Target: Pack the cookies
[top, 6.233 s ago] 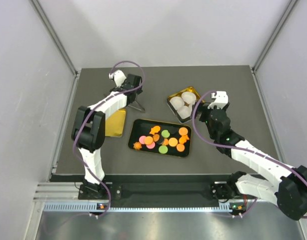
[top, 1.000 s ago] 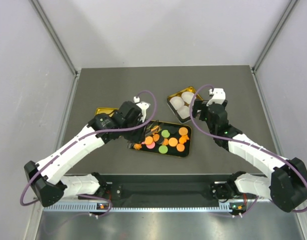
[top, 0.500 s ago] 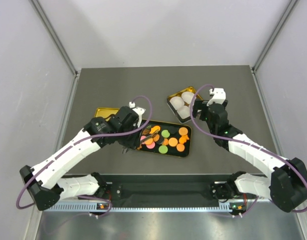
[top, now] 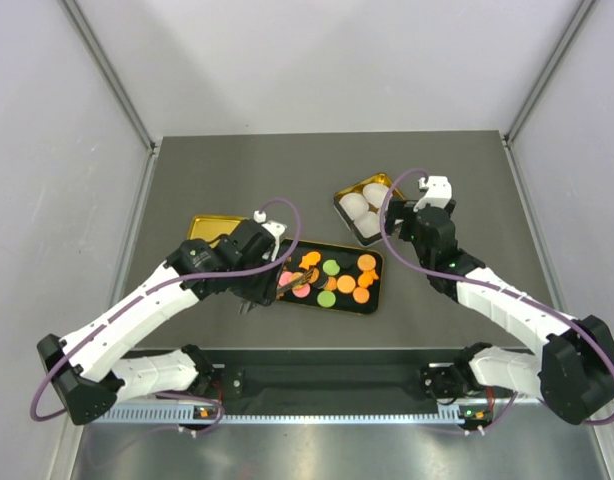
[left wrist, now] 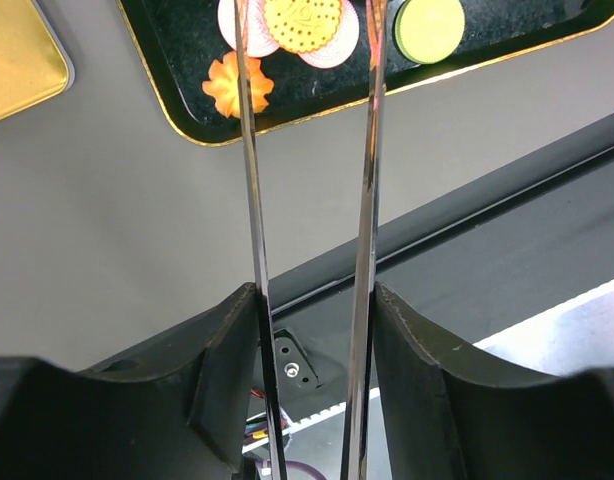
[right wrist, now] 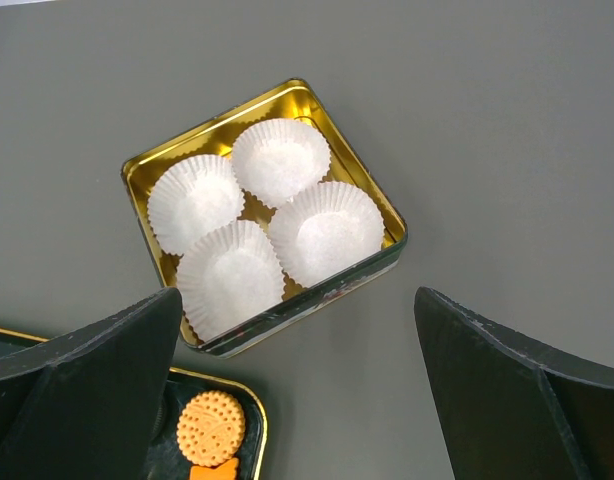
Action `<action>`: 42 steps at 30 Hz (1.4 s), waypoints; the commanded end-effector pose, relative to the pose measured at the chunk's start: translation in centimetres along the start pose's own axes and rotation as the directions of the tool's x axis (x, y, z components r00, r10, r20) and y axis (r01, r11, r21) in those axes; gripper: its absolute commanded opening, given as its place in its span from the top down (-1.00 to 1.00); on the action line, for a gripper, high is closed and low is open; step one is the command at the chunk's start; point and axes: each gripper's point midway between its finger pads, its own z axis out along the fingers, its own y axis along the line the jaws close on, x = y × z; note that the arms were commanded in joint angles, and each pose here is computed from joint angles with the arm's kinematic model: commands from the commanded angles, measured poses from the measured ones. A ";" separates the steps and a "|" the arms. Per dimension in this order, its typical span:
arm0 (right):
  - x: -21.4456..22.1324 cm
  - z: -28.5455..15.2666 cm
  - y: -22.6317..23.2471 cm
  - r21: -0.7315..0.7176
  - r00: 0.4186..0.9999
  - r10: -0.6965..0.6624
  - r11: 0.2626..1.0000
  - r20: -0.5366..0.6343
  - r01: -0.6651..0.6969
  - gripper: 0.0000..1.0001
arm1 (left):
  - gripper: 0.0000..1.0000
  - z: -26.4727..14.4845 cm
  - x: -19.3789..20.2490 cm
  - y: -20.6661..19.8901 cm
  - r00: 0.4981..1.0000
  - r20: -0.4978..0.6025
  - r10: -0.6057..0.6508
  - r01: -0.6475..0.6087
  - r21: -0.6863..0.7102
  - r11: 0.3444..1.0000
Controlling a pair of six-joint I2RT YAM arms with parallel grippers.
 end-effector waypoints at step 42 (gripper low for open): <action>-1.5 0.0 -0.1 -0.007 0.999 0.020 1.000 0.048 -0.019 -1.00 | 0.04 2.1 1.0 -0.3 0.999 -0.018 -0.033 0.033 0.012 0.999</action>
